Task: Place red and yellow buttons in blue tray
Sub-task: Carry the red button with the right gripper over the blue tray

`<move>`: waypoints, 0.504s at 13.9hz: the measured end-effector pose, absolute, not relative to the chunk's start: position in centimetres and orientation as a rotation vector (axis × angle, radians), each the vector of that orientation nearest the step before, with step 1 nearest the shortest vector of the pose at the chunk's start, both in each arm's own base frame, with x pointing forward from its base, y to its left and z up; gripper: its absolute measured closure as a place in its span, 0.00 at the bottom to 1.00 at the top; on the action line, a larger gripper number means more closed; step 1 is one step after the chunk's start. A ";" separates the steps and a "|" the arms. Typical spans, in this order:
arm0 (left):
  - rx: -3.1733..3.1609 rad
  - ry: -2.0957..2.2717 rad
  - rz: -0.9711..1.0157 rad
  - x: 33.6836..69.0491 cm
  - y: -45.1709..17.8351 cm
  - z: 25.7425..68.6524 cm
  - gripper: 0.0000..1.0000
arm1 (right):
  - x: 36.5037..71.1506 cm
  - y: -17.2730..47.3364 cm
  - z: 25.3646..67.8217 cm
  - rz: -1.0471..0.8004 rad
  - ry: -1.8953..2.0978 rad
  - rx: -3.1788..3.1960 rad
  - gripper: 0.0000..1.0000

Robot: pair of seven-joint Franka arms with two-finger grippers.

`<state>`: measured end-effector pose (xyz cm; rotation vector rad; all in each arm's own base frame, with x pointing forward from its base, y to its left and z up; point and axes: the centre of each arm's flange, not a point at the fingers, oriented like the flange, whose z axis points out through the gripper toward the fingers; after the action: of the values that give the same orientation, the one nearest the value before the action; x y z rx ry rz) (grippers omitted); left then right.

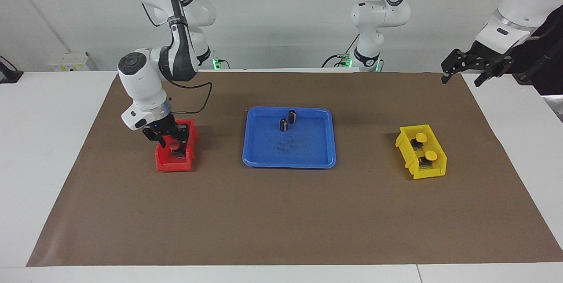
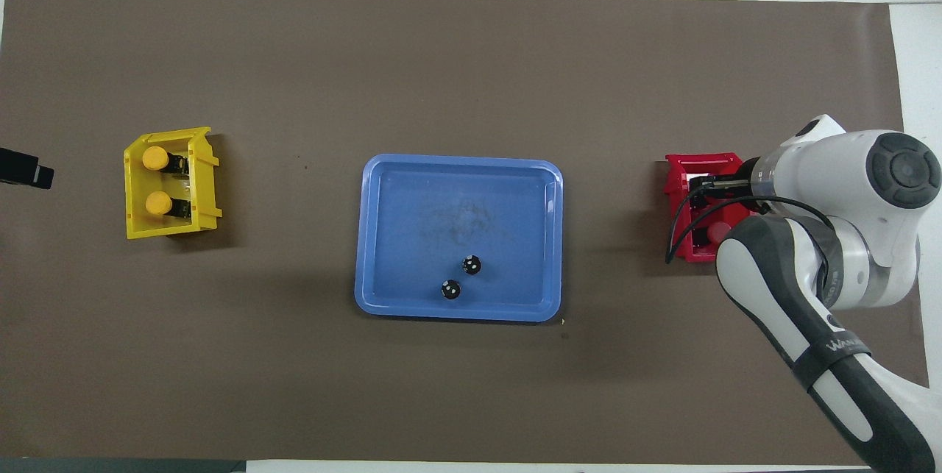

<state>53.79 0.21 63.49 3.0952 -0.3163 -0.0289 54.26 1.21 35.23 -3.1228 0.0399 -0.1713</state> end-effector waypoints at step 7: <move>3.095 -0.316 -0.028 53.8 0.2 63.5 0.00 | 54.1 1.2 34.9 -0.166 0.020 -3.124 0.56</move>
<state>53.80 0.21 63.49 3.0953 -0.3160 -0.0283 54.06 1.17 34.91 -3.1242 0.0199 -0.1657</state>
